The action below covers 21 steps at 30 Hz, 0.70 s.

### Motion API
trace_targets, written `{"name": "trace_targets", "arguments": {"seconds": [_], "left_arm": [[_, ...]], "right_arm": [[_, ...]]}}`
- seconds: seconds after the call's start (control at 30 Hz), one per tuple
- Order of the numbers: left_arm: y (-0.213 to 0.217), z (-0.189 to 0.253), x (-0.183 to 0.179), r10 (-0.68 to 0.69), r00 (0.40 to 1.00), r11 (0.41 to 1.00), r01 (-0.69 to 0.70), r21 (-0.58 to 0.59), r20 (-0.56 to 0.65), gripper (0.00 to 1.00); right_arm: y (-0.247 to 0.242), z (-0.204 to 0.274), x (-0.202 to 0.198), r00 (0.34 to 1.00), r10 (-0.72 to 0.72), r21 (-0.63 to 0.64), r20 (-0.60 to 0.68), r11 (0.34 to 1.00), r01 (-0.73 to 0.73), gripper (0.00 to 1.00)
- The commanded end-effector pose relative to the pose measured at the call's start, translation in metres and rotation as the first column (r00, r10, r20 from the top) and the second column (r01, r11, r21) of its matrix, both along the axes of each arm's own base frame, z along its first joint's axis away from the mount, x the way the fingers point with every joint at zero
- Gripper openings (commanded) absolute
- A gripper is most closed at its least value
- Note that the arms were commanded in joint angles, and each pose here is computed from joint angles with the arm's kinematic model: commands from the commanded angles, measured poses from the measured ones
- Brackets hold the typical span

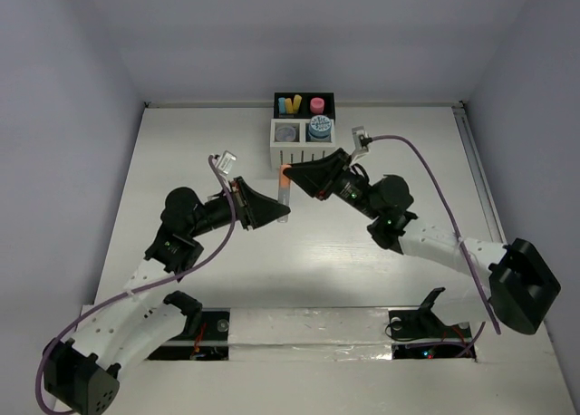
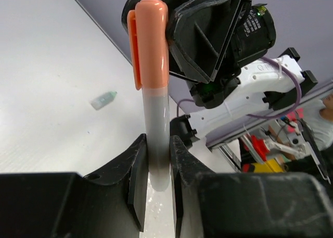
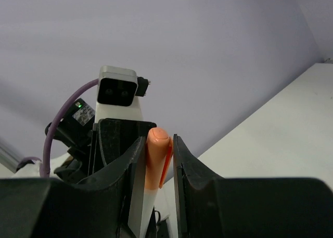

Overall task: Sort the stationery into containers
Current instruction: Close the pen cap on the pen.

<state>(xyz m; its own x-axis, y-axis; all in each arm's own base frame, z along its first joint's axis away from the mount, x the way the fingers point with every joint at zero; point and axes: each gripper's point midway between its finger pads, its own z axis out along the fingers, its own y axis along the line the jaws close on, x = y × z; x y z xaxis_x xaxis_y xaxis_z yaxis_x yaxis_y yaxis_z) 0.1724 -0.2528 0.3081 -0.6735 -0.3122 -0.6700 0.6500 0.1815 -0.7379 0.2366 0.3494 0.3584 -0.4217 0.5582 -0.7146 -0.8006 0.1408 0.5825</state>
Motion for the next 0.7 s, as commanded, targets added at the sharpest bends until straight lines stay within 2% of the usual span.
{"name": "trace_targets", "arguments": {"seconds": [0.0, 0.1, 0.13, 0.2, 0.27, 0.37, 0.4, 0.47, 0.5, 0.57, 0.6, 0.67], "left_arm": [[0.019, 0.051, 0.006, 0.142, 0.96, 0.986, -0.115, -0.122, 0.242, 0.09], [0.019, 0.023, 0.008, 0.137, 0.969, 0.991, -0.132, -0.036, 0.207, 0.24], [0.02, 0.019, 0.007, 0.135, 0.968, 0.991, -0.134, -0.018, 0.209, 0.26], [0.021, 0.006, 0.007, 0.13, 0.969, 0.99, -0.139, 0.028, 0.209, 0.33], [0.025, 0.006, 0.005, 0.14, 0.96, 0.987, -0.154, 0.043, 0.242, 0.33], [0.032, 0.003, 0.003, 0.164, 0.953, 0.978, -0.19, 0.083, 0.256, 0.43], [0.037, 0.0, 0.006, 0.19, 0.946, 0.967, -0.226, 0.114, 0.263, 0.54], [0.044, 0.001, 0.007, 0.221, 0.933, 0.955, -0.267, 0.133, 0.284, 0.68], [0.049, -0.001, 0.01, 0.25, 0.926, 0.942, -0.3, 0.15, 0.283, 0.8], [0.057, 0.002, 0.013, 0.293, 0.901, 0.921, -0.355, 0.157, 0.319, 0.92], [0.06, 0.0, 0.014, 0.302, 0.898, 0.914, -0.368, 0.169, 0.321, 0.99], [0.065, 0.002, 0.015, 0.322, 0.88, 0.902, -0.397, 0.169, 0.348, 0.99]], "right_arm": [[0.015, -0.058, 0.019, 0.989, -0.009, -0.186, -0.145, 0.982, -0.018, 0.0], [0.018, -0.051, 0.043, 0.985, -0.038, -0.146, -0.168, 0.989, 0.013, 0.0], [0.016, -0.037, 0.055, 0.986, -0.054, -0.119, -0.157, 0.992, 0.035, 0.0], [0.019, -0.039, 0.071, 0.983, -0.07, -0.113, -0.172, 0.992, 0.051, 0.0], [0.011, -0.025, 0.095, 0.982, -0.104, -0.087, -0.16, 0.992, 0.091, 0.0], [-0.002, -0.017, 0.128, 0.977, -0.143, -0.058, -0.161, 0.989, 0.135, 0.0], [-0.005, -0.015, 0.136, 0.975, -0.159, -0.06, -0.158, 0.987, 0.151, 0.0], [-0.014, -0.024, 0.163, 0.964, -0.214, -0.076, -0.159, 0.976, 0.204, 0.0], [-0.017, -0.014, 0.175, 0.961, -0.236, -0.068, -0.144, 0.971, 0.228, 0.0], [-0.02, -0.028, 0.202, 0.947, -0.291, -0.101, -0.137, 0.955, 0.279, 0.0], [-0.025, -0.016, 0.216, 0.939, -0.327, -0.092, -0.103, 0.944, 0.318, 0.0], [-0.033, -0.032, 0.25, 0.905, -0.417, -0.148, -0.086, 0.904, 0.402, 0.0]]}}
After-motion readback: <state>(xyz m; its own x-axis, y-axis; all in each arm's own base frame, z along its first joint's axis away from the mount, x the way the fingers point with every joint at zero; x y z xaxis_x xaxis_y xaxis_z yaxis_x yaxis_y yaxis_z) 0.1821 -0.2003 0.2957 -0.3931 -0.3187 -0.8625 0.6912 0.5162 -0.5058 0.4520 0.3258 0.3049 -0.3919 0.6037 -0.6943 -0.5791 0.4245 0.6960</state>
